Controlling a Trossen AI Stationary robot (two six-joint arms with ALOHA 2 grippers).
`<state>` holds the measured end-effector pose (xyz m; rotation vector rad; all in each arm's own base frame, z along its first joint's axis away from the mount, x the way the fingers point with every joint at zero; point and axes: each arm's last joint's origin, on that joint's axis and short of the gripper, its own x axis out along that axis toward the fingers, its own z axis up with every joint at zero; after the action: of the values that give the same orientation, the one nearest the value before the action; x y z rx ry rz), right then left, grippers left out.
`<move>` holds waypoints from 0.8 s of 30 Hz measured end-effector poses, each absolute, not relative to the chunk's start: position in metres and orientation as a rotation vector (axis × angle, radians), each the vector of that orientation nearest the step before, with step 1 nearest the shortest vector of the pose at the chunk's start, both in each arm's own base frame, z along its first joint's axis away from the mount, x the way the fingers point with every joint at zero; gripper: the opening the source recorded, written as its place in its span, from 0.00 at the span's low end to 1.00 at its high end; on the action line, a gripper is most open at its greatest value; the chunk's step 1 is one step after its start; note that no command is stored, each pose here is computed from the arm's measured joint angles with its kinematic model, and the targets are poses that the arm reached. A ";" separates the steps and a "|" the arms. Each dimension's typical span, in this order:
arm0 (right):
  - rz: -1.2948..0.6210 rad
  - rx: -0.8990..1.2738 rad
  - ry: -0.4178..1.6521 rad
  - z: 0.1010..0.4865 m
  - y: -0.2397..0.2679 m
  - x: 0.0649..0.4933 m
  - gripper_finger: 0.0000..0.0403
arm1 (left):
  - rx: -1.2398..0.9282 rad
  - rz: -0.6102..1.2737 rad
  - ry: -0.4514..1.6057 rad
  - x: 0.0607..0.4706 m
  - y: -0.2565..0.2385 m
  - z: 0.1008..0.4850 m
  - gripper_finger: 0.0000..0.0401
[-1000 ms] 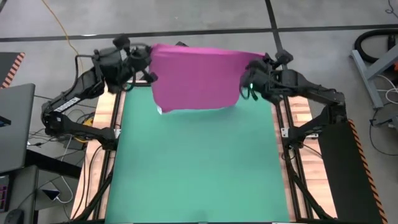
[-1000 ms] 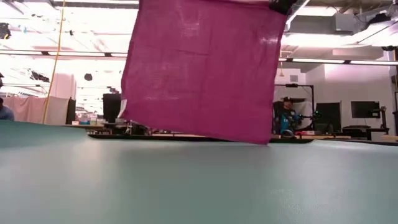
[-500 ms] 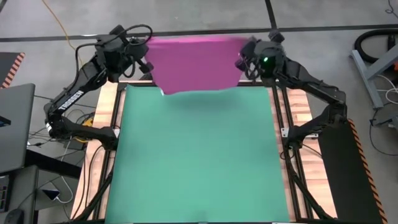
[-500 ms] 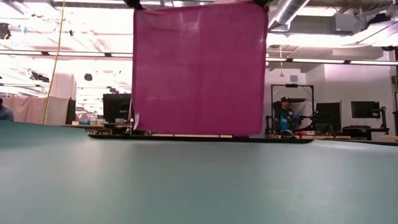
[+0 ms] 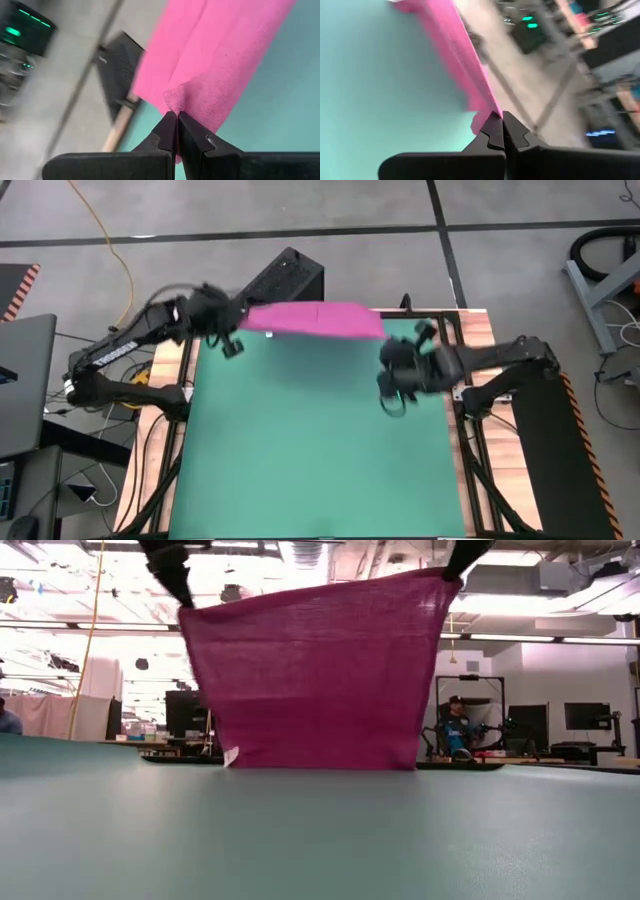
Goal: Roll towel into tight, uniform cylinder
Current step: Fold the pink towel
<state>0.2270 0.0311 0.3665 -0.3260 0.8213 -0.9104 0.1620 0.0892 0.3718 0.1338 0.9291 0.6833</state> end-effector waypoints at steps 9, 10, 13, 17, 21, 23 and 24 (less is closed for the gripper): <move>-0.650 -0.082 0.732 0.335 0.118 0.195 0.00 | -0.183 0.454 0.798 0.130 0.015 0.316 0.00; -0.625 -0.058 0.732 0.333 0.126 0.191 0.00 | -0.217 0.404 0.782 0.127 0.007 0.313 0.00; -0.558 0.002 0.742 0.327 0.150 0.181 0.00 | -0.306 0.270 0.732 0.123 -0.013 0.304 0.00; -0.538 0.075 0.754 0.316 0.172 0.174 0.00 | -0.367 0.195 0.703 0.122 -0.033 0.294 0.00; -0.617 0.043 0.743 0.307 0.174 0.176 0.00 | -0.328 0.260 0.674 0.126 -0.043 0.293 0.00; -0.682 -0.002 0.752 0.304 0.167 0.179 0.00 | -0.258 0.294 0.647 0.128 -0.044 0.296 0.00; -0.711 -0.019 0.764 0.303 0.163 0.182 0.00 | -0.231 0.311 0.640 0.129 -0.044 0.296 0.00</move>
<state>0.1821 0.1626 0.3028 -0.0187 0.7637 -0.7114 0.1293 -0.0441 0.2959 -0.2313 0.6400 0.3109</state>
